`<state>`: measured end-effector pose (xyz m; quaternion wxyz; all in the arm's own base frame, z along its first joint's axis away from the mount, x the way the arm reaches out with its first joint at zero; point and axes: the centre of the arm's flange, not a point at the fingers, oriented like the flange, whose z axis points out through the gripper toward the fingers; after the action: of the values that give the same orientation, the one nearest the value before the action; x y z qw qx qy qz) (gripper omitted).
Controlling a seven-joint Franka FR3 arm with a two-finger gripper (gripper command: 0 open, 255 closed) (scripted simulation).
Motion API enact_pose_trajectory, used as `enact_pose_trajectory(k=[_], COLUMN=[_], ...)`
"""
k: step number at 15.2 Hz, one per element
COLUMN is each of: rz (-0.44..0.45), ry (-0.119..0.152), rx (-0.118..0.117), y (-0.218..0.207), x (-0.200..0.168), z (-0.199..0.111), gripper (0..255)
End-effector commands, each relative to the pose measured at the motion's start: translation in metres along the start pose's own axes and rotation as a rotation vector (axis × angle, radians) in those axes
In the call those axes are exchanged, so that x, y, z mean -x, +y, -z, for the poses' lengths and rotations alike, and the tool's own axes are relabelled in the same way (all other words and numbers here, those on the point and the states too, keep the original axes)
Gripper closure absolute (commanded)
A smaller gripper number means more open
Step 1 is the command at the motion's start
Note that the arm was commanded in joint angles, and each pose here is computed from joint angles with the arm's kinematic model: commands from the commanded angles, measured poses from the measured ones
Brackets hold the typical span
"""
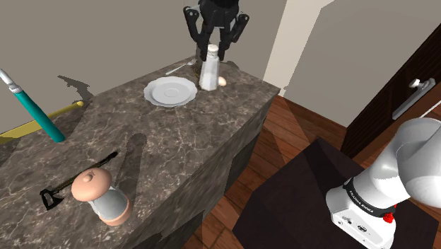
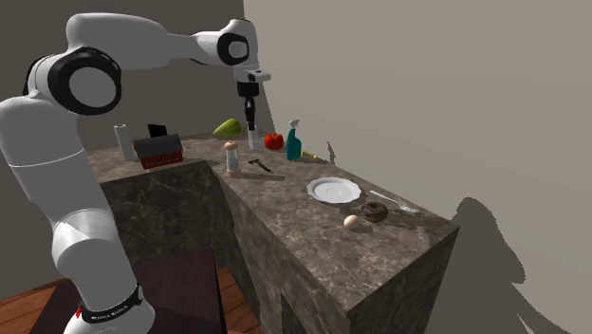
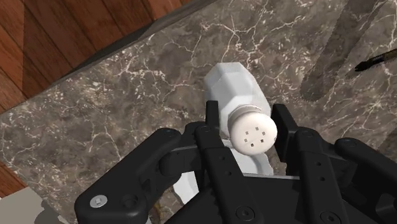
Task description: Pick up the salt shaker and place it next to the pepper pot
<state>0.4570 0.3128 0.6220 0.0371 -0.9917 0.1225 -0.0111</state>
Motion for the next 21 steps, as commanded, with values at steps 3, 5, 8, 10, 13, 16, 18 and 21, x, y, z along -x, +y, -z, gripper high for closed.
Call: enact_pose_trajectory(k=[3,5,8,10,13,16,18,21], rz=[-0.002,-0.002,-0.002,-0.002,-0.002,-0.002,-0.002,-0.002], ry=[0.0,0.0,0.0,0.0,0.0,0.0,0.0,0.0], rx=[0.0,0.0,0.0,0.0,0.0,0.0,0.0,0.0], y=[-0.043,-0.065,-0.098,-0.121,-0.154,-0.187,-0.209,-0.221], x=[0.03,0.044,0.065,0.08,0.101,0.122,0.136,0.145], z=[0.0,-0.002,-0.004,-0.005,-0.008,-0.01,-0.011,-0.023], gripper=[255,255,255,255,255,255,255,255])
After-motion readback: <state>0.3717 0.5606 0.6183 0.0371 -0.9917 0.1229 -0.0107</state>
